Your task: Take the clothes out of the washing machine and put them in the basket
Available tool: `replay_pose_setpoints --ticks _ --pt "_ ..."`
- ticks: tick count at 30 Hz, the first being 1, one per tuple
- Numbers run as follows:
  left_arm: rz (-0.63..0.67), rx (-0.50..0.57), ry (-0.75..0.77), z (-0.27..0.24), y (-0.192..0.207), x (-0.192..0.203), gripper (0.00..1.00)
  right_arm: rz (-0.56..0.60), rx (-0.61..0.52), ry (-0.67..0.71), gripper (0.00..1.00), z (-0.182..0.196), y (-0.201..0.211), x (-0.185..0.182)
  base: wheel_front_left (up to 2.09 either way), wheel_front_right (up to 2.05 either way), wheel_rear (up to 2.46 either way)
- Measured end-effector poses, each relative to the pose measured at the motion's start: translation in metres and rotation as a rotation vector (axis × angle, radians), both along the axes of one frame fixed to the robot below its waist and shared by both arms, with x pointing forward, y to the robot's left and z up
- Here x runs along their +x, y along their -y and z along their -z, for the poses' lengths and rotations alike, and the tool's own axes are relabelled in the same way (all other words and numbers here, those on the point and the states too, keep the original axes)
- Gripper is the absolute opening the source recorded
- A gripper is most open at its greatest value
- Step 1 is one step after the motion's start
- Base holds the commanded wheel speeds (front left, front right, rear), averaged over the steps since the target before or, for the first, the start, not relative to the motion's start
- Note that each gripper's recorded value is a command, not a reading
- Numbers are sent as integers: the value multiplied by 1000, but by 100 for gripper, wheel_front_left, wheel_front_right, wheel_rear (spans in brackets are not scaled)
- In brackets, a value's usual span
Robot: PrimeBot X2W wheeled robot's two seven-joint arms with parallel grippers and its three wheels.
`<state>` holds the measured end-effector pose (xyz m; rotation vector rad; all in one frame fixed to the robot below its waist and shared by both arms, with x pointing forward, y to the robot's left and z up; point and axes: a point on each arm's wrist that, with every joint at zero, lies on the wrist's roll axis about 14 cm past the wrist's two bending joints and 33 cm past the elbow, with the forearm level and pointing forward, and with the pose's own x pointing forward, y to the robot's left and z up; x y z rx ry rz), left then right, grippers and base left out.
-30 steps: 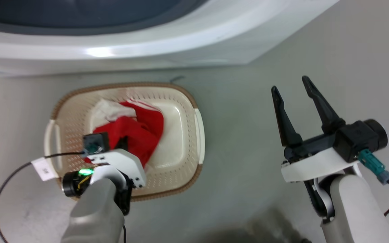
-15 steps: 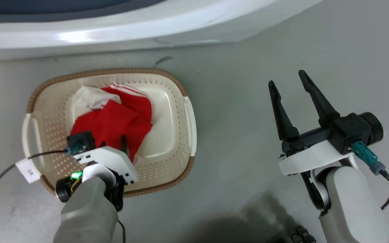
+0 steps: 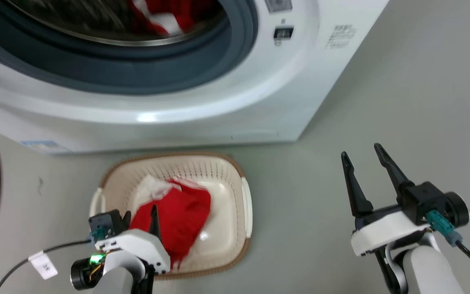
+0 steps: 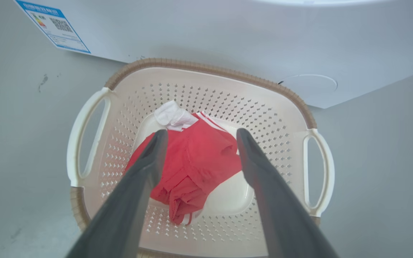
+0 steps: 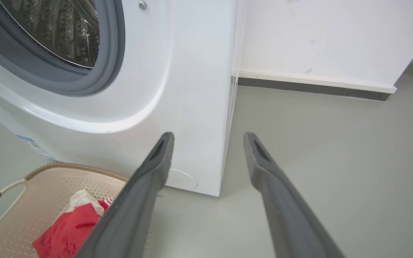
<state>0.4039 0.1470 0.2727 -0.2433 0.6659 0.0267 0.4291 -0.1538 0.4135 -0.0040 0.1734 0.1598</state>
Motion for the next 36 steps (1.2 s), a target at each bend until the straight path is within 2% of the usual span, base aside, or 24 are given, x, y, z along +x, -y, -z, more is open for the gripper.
replay_pose_setpoints --ticks 8,18,28,36 --pt "16 66 330 -102 -11 9 100 7 -1 143 100 -64 1 -18 0 0 0" --pt "28 108 655 -206 -9 3 100 12 -7 232 100 -105 2 -37 0 0 0" --pt "52 168 784 -246 -5 6 100 21 -9 244 100 -113 5 -39 0 0 0" --pt "70 182 827 -260 0 38 100 18 -9 236 100 -110 3 -28 0 0 0"
